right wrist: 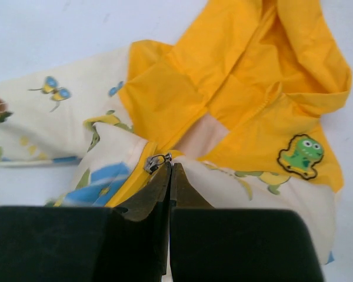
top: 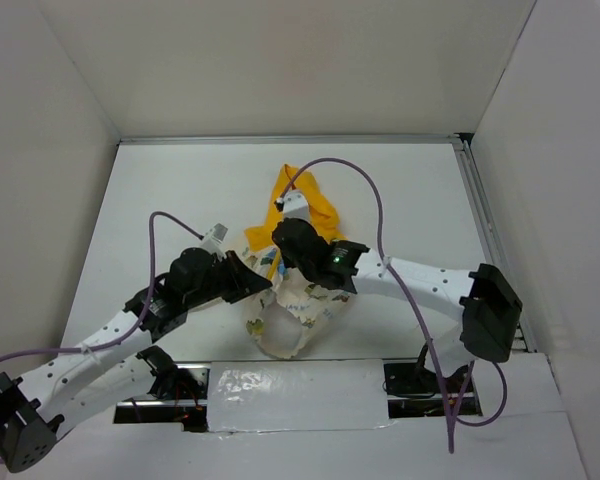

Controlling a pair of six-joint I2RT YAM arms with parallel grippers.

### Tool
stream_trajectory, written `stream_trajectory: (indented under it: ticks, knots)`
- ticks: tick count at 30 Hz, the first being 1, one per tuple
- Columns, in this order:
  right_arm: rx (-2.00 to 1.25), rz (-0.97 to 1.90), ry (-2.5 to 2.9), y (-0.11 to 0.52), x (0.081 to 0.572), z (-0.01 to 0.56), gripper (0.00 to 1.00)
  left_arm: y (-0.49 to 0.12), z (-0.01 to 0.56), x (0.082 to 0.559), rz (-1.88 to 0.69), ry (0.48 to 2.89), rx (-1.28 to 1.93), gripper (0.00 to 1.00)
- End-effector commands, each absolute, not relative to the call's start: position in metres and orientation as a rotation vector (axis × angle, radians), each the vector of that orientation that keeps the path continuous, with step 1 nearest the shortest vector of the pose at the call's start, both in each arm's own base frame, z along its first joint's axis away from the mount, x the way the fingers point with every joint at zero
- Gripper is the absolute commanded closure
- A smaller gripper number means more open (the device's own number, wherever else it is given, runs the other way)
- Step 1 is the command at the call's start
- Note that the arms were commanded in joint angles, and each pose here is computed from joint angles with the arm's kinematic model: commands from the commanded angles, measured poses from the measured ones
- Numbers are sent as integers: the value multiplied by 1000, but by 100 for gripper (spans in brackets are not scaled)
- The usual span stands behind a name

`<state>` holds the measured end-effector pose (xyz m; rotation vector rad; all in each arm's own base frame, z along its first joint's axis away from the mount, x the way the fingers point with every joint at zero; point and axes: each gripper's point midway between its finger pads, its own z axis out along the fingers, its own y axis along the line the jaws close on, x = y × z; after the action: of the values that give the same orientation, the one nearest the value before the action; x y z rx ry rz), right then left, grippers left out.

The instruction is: Zip up the jacket

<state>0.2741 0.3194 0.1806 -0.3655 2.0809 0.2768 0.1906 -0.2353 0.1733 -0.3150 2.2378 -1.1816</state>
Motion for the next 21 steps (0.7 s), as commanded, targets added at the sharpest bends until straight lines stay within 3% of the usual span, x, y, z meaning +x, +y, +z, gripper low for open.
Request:
stream_trajectory:
  ticks: [1,17,18,20,21]
  knots:
    - [-234,30,1994,284,328,202,100,-238,165,165,-1229,2316,-202,100]
    - [48,-153,1973,226,542,183,100,-235,146,133,-1304,2380,-174,100]
    - [81,-116,1933,227,558,204,100,-236,144,131,-1315,2383,-165,100]
    - [114,-135,1954,214,587,184,100,-239,141,128,-1335,2403,-157,100]
    - [154,-110,1893,212,603,213,100,-239,140,127,-1334,2411,-155,100]
